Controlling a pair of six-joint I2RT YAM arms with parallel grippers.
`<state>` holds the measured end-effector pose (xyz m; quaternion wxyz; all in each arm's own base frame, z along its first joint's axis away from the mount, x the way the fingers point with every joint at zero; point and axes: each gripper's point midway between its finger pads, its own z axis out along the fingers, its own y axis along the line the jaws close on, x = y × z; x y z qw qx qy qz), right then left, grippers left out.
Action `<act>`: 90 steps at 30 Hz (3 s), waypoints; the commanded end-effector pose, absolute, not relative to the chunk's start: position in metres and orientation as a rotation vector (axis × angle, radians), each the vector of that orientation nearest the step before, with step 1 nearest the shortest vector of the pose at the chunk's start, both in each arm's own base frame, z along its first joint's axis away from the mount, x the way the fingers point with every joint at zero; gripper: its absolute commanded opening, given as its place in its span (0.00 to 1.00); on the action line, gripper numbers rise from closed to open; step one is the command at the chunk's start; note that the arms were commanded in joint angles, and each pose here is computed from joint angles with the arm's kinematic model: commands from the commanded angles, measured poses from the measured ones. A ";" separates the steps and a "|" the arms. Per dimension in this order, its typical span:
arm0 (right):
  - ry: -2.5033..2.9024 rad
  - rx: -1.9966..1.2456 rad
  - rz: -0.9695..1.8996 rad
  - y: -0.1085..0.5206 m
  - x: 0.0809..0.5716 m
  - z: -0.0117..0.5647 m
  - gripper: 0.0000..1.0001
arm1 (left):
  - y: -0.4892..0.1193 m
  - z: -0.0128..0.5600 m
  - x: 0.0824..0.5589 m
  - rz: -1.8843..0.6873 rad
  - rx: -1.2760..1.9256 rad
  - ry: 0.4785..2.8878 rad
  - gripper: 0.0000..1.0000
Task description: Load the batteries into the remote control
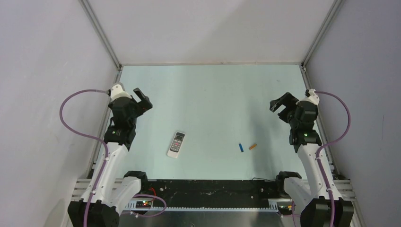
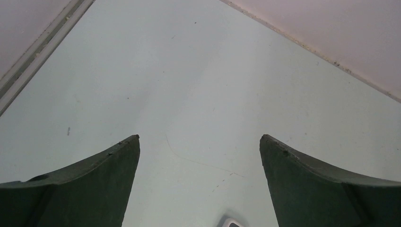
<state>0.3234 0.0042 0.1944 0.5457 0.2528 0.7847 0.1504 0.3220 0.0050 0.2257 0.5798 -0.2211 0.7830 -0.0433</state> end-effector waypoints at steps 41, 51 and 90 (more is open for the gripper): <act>2.164 0.694 0.343 0.062 0.271 0.107 1.00 | -0.135 0.028 0.222 -0.164 -0.006 2.596 0.97; 2.191 0.734 0.357 0.067 0.266 0.101 0.98 | -0.138 0.015 0.220 -0.117 0.017 2.639 0.83; 1.779 -0.244 1.288 0.255 0.187 0.303 1.00 | -0.255 0.283 0.238 -0.894 0.328 2.040 0.36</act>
